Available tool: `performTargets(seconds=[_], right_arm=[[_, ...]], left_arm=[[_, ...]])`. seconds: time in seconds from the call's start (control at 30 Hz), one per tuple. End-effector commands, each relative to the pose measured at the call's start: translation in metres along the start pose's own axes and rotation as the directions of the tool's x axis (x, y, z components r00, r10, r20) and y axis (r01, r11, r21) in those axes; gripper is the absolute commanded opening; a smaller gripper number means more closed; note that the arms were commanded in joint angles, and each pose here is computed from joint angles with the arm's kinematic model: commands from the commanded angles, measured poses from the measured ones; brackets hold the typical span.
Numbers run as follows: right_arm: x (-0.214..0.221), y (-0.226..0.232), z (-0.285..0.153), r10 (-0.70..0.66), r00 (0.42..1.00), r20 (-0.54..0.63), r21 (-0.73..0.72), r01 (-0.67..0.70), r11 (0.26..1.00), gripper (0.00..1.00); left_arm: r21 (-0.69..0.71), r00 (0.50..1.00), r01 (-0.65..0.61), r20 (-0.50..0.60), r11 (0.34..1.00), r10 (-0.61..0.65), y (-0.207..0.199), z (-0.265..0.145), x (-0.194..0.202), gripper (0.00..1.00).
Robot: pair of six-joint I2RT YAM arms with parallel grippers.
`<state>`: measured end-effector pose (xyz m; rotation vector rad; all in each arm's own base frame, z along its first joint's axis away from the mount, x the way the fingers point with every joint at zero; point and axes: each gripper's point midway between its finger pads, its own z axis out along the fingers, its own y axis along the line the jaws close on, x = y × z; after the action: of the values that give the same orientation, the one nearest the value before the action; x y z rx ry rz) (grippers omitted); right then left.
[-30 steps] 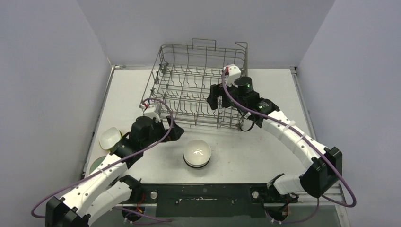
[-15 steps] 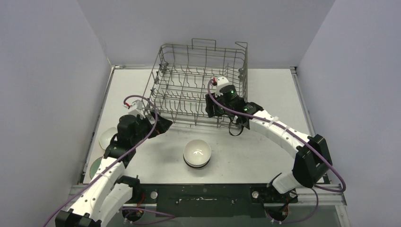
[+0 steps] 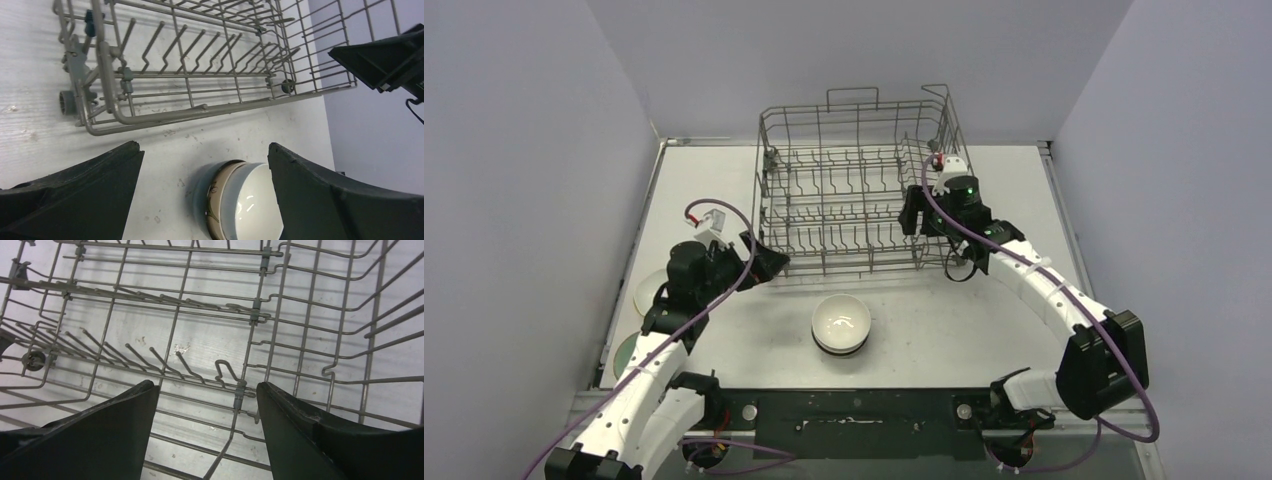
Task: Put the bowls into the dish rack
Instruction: Adjust the dish rack at the center of the board.
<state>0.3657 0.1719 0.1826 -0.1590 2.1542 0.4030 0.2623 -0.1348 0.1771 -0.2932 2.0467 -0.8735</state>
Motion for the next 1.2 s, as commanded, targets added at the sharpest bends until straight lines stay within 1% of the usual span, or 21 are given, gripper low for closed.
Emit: performTargets(seconds=[0.0, 0.13, 0.27, 0.37, 0.43, 0.5, 0.63, 0.77, 0.87, 0.97, 1.07, 1.17], right_arm=[[-0.017, 0.030, -0.013, -0.002, 0.997, 0.074, -0.131, 0.012, 0.991, 0.77], [-0.018, 0.061, -0.023, -0.040, 0.993, 0.114, -0.263, 0.069, 0.962, 0.85], [-0.012, 0.100, -0.034, -0.114, 0.983, 0.141, -0.360, 0.158, 0.920, 0.87], [-0.004, 0.119, -0.038, -0.150, 0.978, 0.142, -0.405, 0.196, 0.893, 0.87], [0.000, 0.125, -0.038, -0.154, 0.979, 0.137, -0.423, 0.198, 0.884, 0.87], [0.004, 0.123, -0.036, -0.150, 0.981, 0.120, -0.419, 0.187, 0.888, 0.86], [0.013, 0.118, -0.033, -0.147, 0.986, 0.082, -0.400, 0.168, 0.901, 0.85], [0.036, 0.116, -0.035, -0.146, 0.989, -0.008, -0.416, 0.129, 0.900, 0.84], [0.061, 0.120, -0.043, -0.158, 0.985, -0.068, -0.450, 0.111, 0.886, 0.83], [0.079, 0.130, -0.055, -0.190, 0.978, -0.082, -0.485, 0.127, 0.865, 0.83], [0.088, 0.136, -0.067, -0.215, 0.975, -0.066, -0.496, 0.155, 0.854, 0.84], [0.102, 0.138, -0.072, -0.236, 0.968, -0.090, -0.503, 0.160, 0.849, 0.84]], left_arm=[[0.179, 0.997, -0.080, 0.018, 0.981, 0.078, -0.035, -0.004, -0.008, 0.98], [0.227, 0.991, -0.123, -0.016, 0.966, 0.130, -0.046, -0.004, 0.006, 1.00], [0.256, 0.973, -0.202, -0.055, 0.945, 0.223, -0.061, 0.000, 0.029, 1.00], [0.250, 0.951, -0.257, -0.106, 0.934, 0.290, -0.065, 0.003, 0.050, 0.93], [0.220, 0.935, -0.285, -0.150, 0.933, 0.321, -0.061, 0.006, 0.060, 0.88], [0.158, 0.918, -0.315, -0.197, 0.936, 0.343, -0.051, 0.007, 0.067, 0.84], [0.071, 0.893, -0.377, -0.238, 0.924, 0.383, -0.039, 0.006, 0.071, 0.82], [0.066, 0.893, -0.375, -0.242, 0.925, 0.379, -0.038, 0.006, 0.073, 0.81], [0.060, 0.905, -0.363, -0.215, 0.930, 0.367, -0.038, 0.007, 0.070, 0.81], [0.062, 0.919, -0.350, -0.171, 0.935, 0.355, -0.040, 0.008, 0.065, 0.82], [0.056, 0.931, -0.336, -0.129, 0.940, 0.340, -0.041, 0.008, 0.060, 0.84], [0.051, 0.939, -0.323, -0.104, 0.945, 0.327, -0.042, 0.008, 0.057, 0.86]])
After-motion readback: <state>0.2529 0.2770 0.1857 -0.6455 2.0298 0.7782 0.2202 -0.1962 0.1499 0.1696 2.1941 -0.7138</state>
